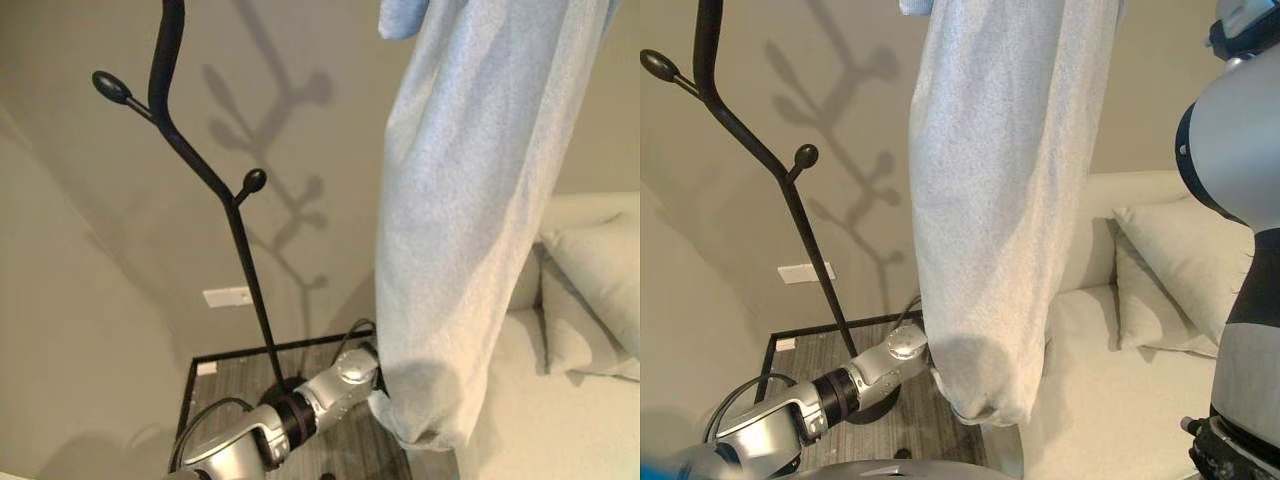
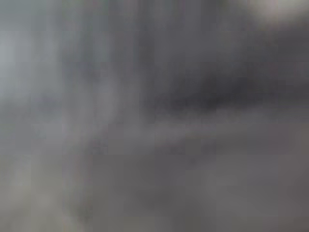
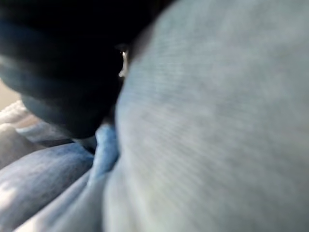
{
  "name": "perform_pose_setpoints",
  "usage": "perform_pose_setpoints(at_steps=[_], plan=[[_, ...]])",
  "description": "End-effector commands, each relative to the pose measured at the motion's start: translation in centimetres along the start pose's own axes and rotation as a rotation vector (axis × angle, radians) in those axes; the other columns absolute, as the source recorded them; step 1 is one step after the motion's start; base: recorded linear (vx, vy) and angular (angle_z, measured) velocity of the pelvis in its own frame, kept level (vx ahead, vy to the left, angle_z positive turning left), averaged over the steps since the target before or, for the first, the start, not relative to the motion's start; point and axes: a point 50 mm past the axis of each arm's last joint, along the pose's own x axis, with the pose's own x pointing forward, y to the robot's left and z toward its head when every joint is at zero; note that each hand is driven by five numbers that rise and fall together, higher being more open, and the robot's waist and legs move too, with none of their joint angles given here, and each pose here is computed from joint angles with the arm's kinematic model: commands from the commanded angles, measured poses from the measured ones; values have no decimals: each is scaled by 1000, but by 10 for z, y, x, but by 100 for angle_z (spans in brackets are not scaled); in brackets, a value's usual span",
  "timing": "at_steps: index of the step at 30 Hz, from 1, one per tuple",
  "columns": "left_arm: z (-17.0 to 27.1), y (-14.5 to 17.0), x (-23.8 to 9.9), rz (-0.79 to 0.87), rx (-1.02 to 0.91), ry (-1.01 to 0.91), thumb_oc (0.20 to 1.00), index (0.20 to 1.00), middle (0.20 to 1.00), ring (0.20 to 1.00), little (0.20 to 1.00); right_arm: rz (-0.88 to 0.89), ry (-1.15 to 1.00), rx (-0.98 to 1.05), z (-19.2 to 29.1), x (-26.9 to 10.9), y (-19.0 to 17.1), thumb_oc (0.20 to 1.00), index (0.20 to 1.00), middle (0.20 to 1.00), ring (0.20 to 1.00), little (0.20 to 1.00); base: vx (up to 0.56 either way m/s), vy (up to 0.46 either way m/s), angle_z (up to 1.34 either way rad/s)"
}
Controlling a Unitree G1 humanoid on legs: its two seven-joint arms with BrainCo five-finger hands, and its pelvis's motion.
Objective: Hang the clothes on the sofa on the clothes rack.
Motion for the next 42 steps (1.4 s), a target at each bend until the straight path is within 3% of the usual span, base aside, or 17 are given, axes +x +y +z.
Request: perform_pose_setpoints(at_steps=[1,13,19,22,25,30,34,42], plan=[[26,1,15,47,-111,-131,200,200,200,200,200,-125,-30,-17,31,22,-45,200,200,200,200,200,0,0,0],[17,27,-15,186,-397,-206,200,200,200,200,200,-80,5,-63,16,16,-31,200,200,200,200,200,0,0,0],[18,84,-123,495,-481,-418,200,200,200,200,200,-71,-49,-41,-11,2,-29,200,200,200,200,200,-43,-42,11],[18,103,-174,698,-433,-494,200,200,200,200,200,-113,-168,72,0,-6,-38,200,200,200,200,200,-97,-118,24],[27,110,-192,774,-380,-556,200,200,200,200,200,-136,-204,132,4,-9,-43,200,200,200,200,200,-163,-123,15],[45,114,-205,848,-282,-642,200,200,200,200,200,-154,-246,201,7,-15,-45,200,200,200,200,200,-196,-96,11],[51,114,-215,898,-219,-670,200,200,200,200,200,-84,-268,235,12,-24,-27,200,200,200,200,200,-65,-16,7],[89,130,-248,1135,113,-750,200,200,200,200,200,-90,-289,222,5,-31,-28,200,200,200,200,200,11,7,21]])
